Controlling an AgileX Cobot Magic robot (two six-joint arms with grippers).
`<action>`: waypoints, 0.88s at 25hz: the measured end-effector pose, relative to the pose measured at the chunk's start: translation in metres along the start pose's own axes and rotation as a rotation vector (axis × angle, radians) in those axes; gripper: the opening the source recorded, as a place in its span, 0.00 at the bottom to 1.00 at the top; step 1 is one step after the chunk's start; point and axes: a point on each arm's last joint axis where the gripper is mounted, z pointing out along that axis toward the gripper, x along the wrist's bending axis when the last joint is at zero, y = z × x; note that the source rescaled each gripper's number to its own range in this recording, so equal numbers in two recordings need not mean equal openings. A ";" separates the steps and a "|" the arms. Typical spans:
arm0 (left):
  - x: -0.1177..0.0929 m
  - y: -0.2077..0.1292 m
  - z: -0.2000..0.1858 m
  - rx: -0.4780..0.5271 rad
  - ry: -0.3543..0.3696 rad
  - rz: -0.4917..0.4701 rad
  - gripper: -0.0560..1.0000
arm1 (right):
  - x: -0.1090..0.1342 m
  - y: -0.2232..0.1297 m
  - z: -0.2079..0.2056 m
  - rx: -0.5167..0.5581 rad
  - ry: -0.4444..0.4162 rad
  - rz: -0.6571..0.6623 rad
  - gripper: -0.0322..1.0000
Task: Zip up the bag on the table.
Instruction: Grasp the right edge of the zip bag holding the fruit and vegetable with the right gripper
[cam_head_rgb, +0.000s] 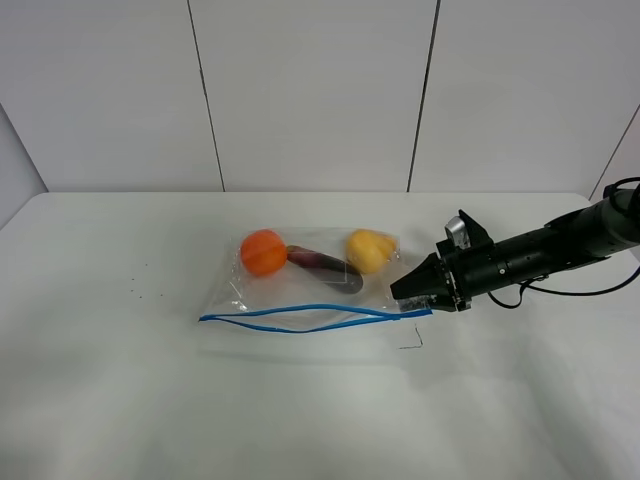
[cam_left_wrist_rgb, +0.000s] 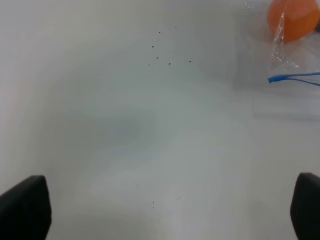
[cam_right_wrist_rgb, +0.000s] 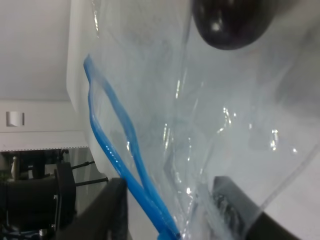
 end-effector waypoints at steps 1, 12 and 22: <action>0.000 0.000 0.000 0.000 0.000 0.000 1.00 | 0.000 0.000 0.000 -0.001 0.000 0.000 0.42; 0.000 0.000 0.000 0.000 0.000 0.000 1.00 | 0.000 0.000 0.000 -0.001 0.000 0.001 0.39; 0.000 0.000 0.000 0.000 0.000 0.000 1.00 | 0.000 0.000 0.000 -0.001 0.000 0.003 0.10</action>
